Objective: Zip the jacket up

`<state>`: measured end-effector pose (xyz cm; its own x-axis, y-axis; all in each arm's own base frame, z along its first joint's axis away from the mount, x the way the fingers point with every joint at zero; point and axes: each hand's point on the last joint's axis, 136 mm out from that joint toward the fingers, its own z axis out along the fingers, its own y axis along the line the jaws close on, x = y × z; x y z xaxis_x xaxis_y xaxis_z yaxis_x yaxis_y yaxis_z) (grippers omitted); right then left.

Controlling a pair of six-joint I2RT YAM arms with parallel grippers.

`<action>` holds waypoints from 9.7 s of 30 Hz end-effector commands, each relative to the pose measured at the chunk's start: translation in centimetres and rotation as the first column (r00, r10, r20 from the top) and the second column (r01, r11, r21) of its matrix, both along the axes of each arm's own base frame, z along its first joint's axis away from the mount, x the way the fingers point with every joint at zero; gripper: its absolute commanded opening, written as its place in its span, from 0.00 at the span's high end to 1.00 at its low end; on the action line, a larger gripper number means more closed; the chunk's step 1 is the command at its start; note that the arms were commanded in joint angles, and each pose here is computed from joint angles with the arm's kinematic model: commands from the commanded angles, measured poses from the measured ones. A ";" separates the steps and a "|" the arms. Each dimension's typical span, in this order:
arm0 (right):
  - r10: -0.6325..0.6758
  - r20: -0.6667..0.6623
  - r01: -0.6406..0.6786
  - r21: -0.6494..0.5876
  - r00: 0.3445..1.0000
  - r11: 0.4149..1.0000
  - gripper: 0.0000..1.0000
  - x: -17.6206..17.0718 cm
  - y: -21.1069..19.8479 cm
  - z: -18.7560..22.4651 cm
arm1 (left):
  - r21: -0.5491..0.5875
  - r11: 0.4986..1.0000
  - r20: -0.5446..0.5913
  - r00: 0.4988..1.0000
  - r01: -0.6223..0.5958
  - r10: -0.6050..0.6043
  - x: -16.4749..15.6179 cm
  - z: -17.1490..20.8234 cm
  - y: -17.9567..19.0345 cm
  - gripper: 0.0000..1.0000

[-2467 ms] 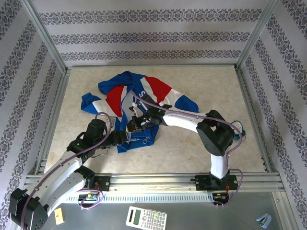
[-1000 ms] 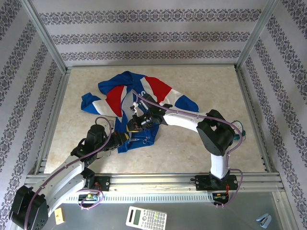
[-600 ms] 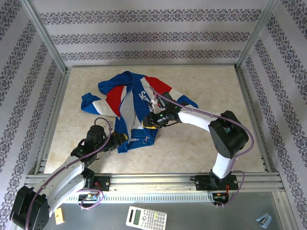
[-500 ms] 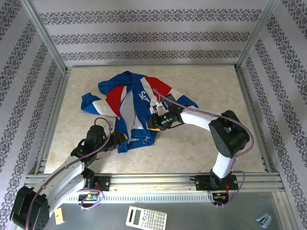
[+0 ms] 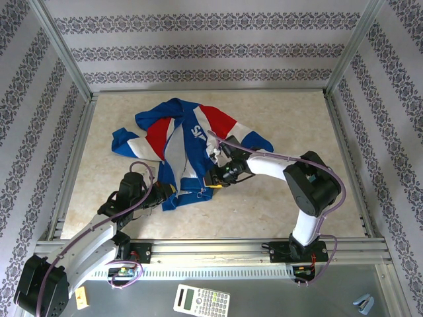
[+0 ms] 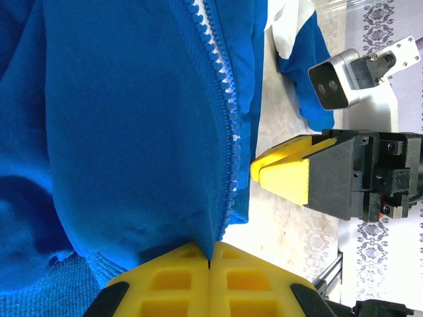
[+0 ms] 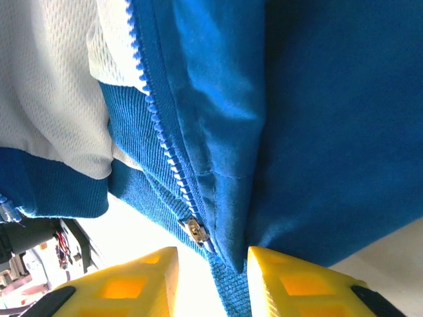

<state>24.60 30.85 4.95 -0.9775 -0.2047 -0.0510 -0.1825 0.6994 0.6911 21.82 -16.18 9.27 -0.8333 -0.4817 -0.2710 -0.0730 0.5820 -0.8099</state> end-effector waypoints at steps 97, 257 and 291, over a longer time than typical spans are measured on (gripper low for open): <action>0.080 0.083 -0.080 0.004 0.993 0.997 0.92 0.0 3.3 0.6 | -0.022 1.000 0.046 0.999 0.019 -0.018 1.3 -0.1 -0.6 1.00; -0.127 0.576 -0.255 0.536 0.808 0.804 1.00 3.4 2.4 17.3 | -0.216 0.943 0.632 0.772 0.253 -0.063 5.3 13.3 -5.5 1.00; -0.043 0.520 -0.240 0.464 0.853 0.853 1.00 0.2 3.9 13.1 | -0.004 0.917 0.322 0.869 0.398 -0.376 1.0 5.0 -7.3 1.00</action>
